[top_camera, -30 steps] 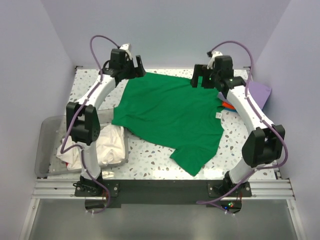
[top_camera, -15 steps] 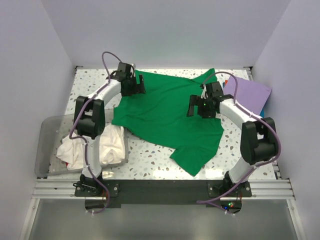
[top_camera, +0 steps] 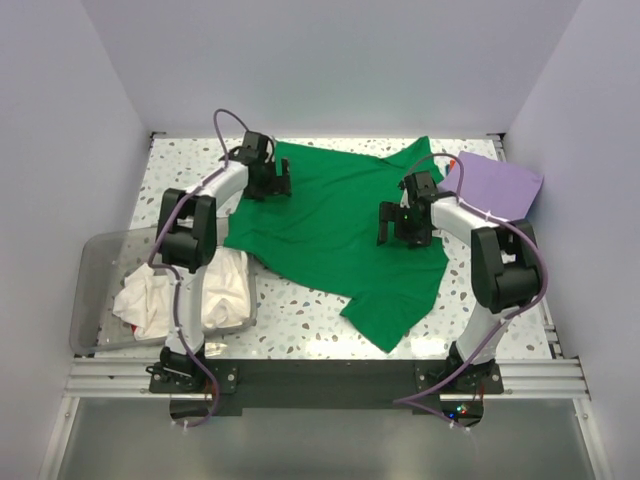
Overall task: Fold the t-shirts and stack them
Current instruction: Flatten the tshirt out
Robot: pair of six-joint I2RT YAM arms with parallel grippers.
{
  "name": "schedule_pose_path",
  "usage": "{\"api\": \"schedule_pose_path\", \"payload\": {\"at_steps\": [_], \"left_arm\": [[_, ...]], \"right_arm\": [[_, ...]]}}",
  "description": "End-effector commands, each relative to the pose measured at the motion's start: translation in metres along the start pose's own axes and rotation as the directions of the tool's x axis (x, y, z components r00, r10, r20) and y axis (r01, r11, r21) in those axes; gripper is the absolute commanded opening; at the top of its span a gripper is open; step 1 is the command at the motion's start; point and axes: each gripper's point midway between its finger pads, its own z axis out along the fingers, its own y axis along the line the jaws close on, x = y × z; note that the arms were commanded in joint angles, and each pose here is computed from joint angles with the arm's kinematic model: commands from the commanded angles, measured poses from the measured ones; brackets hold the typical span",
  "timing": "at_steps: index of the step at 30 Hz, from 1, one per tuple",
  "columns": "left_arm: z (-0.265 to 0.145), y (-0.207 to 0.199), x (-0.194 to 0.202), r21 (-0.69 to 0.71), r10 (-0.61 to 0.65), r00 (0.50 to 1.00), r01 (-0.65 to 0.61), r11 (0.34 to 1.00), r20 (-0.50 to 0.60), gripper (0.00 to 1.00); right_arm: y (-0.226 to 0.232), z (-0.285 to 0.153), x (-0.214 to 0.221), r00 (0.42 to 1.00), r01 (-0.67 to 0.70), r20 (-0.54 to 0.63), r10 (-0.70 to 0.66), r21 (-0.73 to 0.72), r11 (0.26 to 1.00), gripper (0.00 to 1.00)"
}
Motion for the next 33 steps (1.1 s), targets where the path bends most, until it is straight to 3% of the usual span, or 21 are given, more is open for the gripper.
{"api": "schedule_pose_path", "payload": {"at_steps": [1, 8, 19, 25, 29, 33], "left_arm": [[0.026, -0.002, 0.019, 0.001, 0.055, 0.997, -0.055, 0.998, -0.056, 0.95], [0.051, -0.038, 0.023, 0.048, 0.122, 0.990, -0.118, 0.992, -0.069, 0.95], [0.063, -0.101, -0.002, 0.156, 0.195, 0.980, -0.198, 0.968, 0.033, 0.96], [0.019, -0.114, -0.039, 0.163, 0.210, 0.963, -0.237, 0.958, 0.167, 0.96], [-0.037, -0.126, -0.072, 0.168, 0.182, 0.942, -0.236, 0.957, 0.283, 0.97], [-0.068, -0.119, -0.072, 0.141, 0.146, 0.941, -0.196, 0.970, 0.304, 0.97]], "right_arm": [[-0.030, 0.007, 0.019, 0.996, -0.006, -0.084, 0.016, 0.120, 0.993, 0.99], [-0.066, -0.001, 0.022, 0.988, -0.110, -0.088, 0.129, 0.190, 0.976, 0.99], [-0.091, -0.016, 0.014, 0.980, -0.173, -0.061, 0.189, 0.209, 0.963, 0.99], [-0.077, -0.029, -0.005, 0.988, -0.144, -0.028, 0.149, 0.132, 0.981, 0.99], [-0.058, -0.047, -0.020, 0.994, -0.105, 0.008, 0.105, 0.045, 0.993, 0.96], [-0.047, -0.065, -0.027, 0.997, -0.068, 0.042, 0.068, 0.015, 0.998, 0.95]]}}
